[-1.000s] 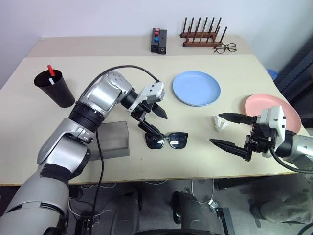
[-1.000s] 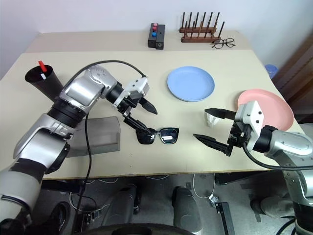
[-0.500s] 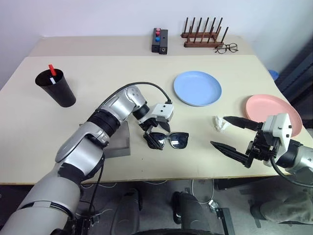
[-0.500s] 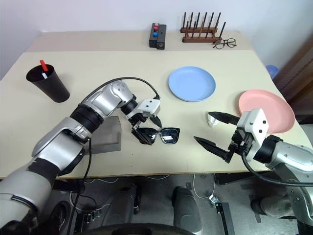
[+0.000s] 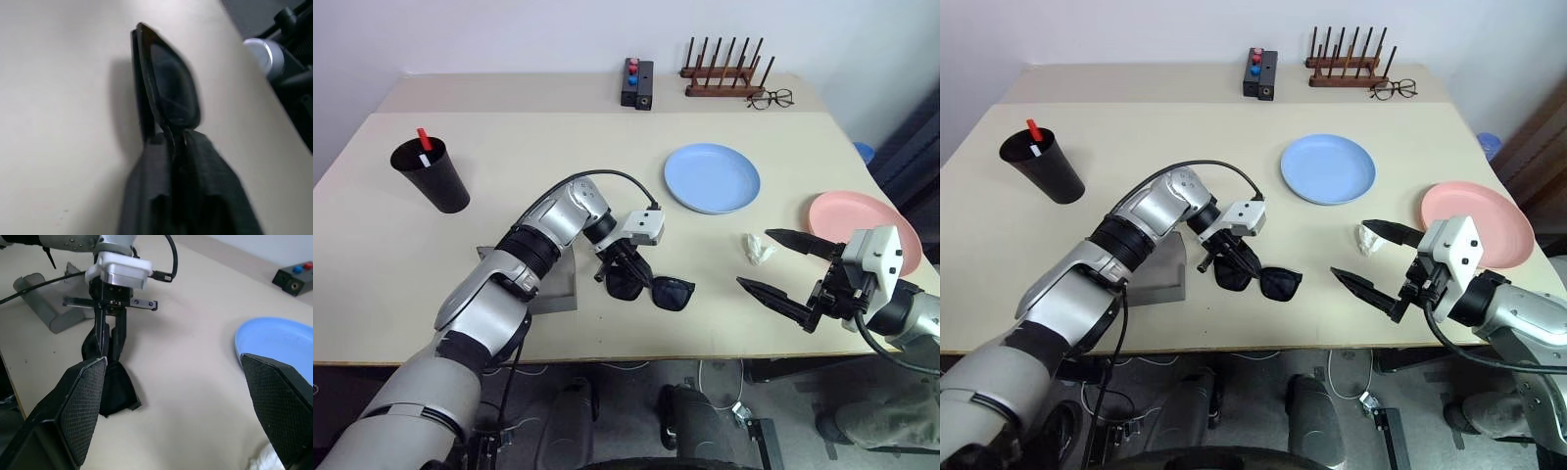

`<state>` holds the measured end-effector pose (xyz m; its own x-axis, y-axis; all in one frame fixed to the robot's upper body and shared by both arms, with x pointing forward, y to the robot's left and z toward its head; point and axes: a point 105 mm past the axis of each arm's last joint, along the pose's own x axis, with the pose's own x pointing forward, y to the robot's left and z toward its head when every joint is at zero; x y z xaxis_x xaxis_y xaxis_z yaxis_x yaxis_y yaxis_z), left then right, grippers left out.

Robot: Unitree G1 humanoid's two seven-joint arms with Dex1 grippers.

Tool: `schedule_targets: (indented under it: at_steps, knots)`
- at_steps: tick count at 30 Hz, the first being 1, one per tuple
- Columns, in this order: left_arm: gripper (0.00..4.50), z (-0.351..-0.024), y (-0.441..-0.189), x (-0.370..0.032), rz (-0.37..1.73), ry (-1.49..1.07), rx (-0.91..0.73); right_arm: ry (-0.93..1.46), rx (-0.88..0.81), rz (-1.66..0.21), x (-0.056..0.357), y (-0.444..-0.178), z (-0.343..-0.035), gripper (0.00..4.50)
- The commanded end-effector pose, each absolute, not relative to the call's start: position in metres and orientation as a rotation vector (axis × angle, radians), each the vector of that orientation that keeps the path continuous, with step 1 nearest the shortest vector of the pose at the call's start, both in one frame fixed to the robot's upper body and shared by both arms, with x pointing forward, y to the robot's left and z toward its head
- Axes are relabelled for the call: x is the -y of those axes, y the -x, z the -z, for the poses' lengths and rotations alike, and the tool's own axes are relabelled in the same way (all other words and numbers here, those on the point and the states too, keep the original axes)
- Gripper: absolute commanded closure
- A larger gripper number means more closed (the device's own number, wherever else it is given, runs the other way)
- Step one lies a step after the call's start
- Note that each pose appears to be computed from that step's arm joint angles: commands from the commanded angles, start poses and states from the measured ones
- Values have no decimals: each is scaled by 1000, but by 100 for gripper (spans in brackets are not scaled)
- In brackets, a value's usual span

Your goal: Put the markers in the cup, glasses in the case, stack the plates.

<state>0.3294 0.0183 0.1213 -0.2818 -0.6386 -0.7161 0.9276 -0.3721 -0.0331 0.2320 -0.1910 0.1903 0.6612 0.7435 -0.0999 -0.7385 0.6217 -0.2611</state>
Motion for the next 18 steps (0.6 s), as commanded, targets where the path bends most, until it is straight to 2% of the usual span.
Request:
schedule_targets:
  at_steps: [1, 5, 12, 18]
  knots:
    - [448, -116, -330, -25, 1824, -774, -609, 320, 67, -843, 190, -231, -200, 0]
    - [448, -127, -328, -20, 1834, -716, -584, 323, 69, -845, 190, -233, -200, 0]
    - [448, -181, -332, -22, 1794, -533, -531, 313, 83, -869, 185, -237, -201, 0]
    - [448, -224, -327, -61, 1716, -440, -569, 310, 92, -902, 180, -244, -200, 0]
